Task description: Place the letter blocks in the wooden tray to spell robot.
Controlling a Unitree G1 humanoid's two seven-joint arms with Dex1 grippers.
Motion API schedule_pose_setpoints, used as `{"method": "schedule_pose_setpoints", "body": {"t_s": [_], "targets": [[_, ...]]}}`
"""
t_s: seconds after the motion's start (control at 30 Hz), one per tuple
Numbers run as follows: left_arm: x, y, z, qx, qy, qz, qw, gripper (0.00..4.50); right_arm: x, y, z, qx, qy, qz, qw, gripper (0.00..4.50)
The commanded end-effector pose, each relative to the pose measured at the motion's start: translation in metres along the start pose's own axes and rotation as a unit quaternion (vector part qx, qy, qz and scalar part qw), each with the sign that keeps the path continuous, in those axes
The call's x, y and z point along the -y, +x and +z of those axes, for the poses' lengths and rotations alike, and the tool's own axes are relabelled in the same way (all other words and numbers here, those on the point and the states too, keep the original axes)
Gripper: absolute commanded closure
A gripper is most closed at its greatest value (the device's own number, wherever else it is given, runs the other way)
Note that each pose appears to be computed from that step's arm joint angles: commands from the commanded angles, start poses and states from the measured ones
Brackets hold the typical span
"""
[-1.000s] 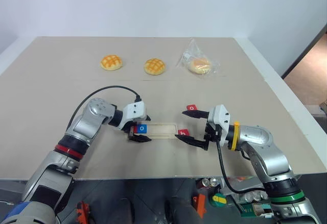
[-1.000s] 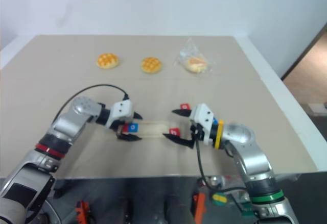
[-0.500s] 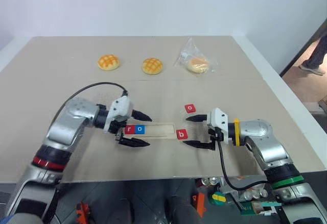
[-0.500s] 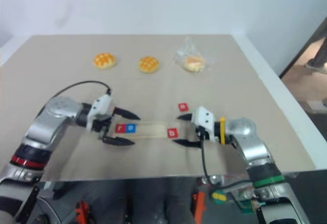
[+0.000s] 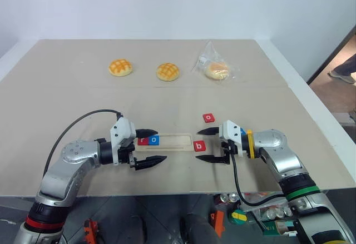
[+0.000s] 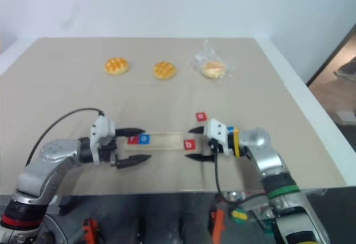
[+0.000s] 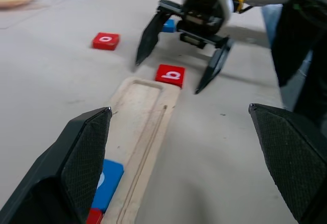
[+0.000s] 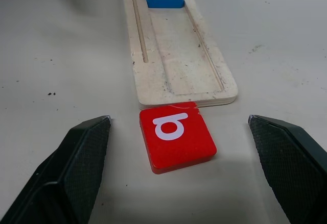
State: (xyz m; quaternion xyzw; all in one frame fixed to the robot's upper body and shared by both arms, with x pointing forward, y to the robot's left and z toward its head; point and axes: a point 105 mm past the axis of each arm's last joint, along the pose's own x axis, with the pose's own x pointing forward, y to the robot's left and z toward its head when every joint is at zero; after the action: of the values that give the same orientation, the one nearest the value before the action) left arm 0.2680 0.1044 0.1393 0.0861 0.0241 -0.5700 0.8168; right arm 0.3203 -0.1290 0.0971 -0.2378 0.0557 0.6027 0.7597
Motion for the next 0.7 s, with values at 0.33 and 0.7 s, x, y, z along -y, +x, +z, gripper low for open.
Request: {"method": "schedule_pose_setpoints", "body": {"t_s": [0.33,0.7], "targets": [[0.002,0.003,0.003,-0.001,0.019,0.013,1.000,0.05,-0.025,0.001,-0.002,0.001,0.063,-0.052,0.997,0.26],[0.003,0.007,-0.003,-0.009,0.024,0.008,1.000,0.00,-0.034,0.003,-0.001,-0.014,0.085,-0.069,0.994,0.66]]}}
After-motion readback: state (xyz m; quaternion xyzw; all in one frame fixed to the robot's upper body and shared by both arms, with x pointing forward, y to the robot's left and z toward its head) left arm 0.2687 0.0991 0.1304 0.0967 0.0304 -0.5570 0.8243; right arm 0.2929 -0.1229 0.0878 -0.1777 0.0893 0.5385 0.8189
